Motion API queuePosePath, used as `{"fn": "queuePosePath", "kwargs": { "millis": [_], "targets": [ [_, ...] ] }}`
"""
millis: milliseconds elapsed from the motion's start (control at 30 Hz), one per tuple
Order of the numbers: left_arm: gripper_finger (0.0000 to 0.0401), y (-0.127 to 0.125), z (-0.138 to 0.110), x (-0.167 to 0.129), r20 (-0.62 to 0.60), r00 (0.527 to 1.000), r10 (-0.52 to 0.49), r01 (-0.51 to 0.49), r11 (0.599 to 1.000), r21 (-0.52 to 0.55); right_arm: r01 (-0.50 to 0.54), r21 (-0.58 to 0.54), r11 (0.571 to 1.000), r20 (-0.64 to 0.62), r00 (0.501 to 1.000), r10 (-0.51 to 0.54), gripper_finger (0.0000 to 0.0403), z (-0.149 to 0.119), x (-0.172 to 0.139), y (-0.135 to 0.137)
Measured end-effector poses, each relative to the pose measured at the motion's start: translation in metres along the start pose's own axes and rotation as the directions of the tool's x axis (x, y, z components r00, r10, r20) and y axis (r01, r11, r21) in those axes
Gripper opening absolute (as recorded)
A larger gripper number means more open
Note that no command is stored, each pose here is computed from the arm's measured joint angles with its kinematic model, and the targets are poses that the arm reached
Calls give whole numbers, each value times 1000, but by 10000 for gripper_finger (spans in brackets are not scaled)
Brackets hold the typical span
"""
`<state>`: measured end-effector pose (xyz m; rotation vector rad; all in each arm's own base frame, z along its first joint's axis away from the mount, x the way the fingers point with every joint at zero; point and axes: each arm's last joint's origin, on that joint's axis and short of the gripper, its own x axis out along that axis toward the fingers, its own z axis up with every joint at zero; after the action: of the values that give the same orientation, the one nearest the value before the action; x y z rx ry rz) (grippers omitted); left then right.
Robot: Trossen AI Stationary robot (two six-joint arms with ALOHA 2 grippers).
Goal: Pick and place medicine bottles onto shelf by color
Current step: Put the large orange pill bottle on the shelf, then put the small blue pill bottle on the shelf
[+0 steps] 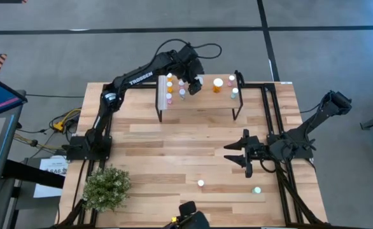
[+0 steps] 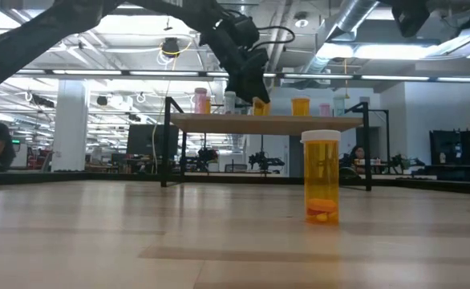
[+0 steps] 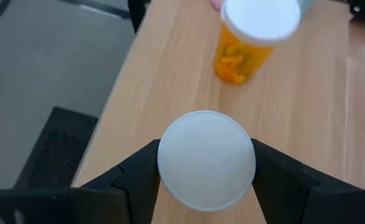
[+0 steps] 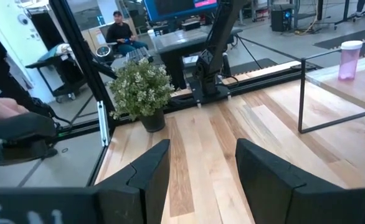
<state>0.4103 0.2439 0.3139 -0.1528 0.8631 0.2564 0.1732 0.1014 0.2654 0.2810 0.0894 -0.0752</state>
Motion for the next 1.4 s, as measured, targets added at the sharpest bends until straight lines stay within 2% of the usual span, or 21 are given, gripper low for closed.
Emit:
{"fn": "queuePosePath", "kwargs": {
  "millis": [667, 900, 1067, 1233, 1400],
  "targets": [
    [208, -1, 3, -6, 4, 1000, 1, 0, 999, -37, 1, -4, 1000, -6, 1000, -1, 205, -1, 0, 0],
    [264, -4, 11, -15, 41, 999, 12, -11, 1000, -26, 1, -4, 1000, -6, 1000, -1, 205, -1, 0, 0],
    [303, -7, 9, -15, 11, 1000, 3, -3, 1000, -23, 1, -4, 1000, -6, 1000, -1, 205, -1, 0, 0],
    [314, -7, 9, -21, 13, 1000, 12, -12, 1000, -7, 1, -4, 1000, -6, 1000, -1, 205, -1, 0, 0],
    [315, -11, 19, -58, 96, 995, 34, -36, 999, 23, 4, -9, 1000, -12, 1000, -4, 205, -1, 0, 0]
  ]
}}
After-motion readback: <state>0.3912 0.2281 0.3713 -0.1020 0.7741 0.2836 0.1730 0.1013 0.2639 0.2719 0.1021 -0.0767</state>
